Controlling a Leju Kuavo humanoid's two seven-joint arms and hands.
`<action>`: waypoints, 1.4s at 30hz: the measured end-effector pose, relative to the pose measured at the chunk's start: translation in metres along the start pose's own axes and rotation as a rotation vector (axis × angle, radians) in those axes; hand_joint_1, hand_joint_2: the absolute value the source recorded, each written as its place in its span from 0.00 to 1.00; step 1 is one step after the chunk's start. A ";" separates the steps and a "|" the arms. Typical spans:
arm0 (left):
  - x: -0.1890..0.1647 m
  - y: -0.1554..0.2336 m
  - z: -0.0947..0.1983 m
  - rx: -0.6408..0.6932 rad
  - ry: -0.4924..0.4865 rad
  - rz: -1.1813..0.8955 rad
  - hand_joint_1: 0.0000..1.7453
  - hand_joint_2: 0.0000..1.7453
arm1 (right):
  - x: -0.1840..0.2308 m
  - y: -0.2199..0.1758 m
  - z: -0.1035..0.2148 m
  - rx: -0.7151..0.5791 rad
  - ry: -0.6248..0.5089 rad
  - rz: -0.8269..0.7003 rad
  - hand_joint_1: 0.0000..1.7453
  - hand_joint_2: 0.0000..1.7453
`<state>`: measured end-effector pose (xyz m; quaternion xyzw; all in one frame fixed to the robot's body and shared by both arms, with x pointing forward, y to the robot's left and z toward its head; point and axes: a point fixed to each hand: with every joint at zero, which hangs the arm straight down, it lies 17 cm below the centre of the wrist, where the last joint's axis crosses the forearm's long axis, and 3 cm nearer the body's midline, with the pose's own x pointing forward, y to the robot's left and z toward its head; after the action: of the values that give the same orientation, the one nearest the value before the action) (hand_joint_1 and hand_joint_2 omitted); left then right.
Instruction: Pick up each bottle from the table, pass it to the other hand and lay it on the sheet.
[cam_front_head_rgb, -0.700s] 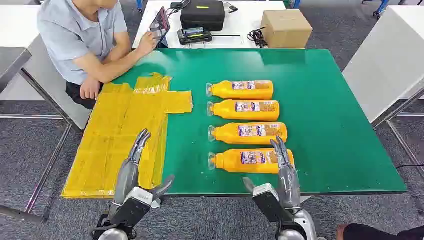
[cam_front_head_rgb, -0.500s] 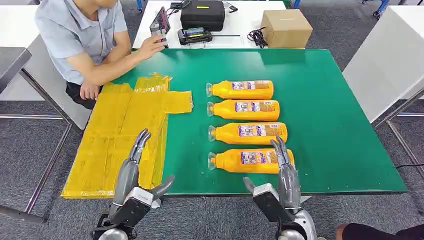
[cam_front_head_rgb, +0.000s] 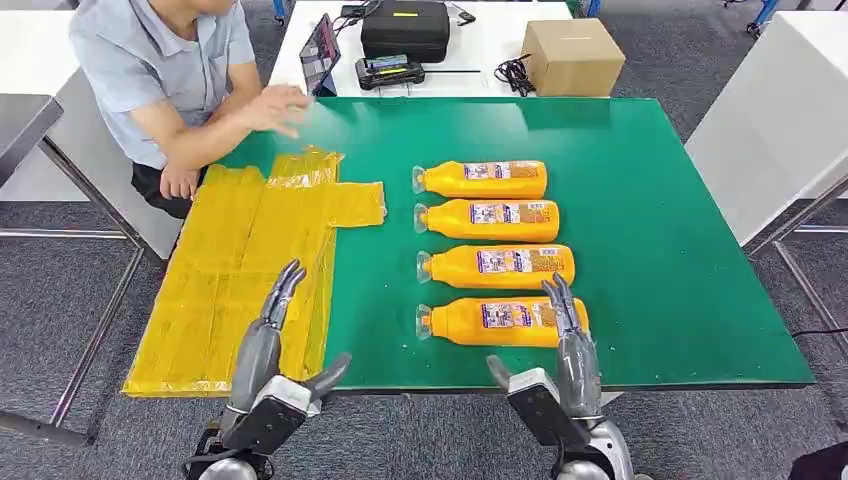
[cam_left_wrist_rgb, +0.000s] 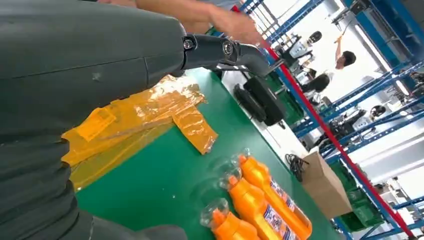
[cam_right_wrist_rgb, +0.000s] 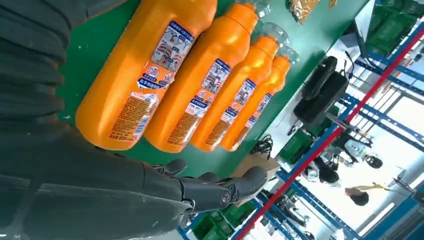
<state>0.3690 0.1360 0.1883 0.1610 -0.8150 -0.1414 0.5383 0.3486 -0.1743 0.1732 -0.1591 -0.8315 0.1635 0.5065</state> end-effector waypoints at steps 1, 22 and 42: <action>0.000 0.000 0.000 0.000 0.000 0.000 0.00 1.00 | 0.000 0.000 0.000 0.000 -0.001 0.000 0.00 1.00; 0.008 -0.004 -0.005 -0.002 -0.037 0.049 0.00 1.00 | -0.058 0.019 0.012 0.242 0.085 0.565 0.00 1.00; 0.013 -0.028 -0.004 -0.062 -0.053 0.114 0.00 1.00 | -0.138 0.003 0.028 0.412 0.226 0.690 0.00 1.00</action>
<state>0.3712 0.1053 0.1892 0.0939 -0.8321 -0.1398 0.5285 0.3844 -0.2340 0.0508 -0.3407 -0.6186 0.4681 0.5312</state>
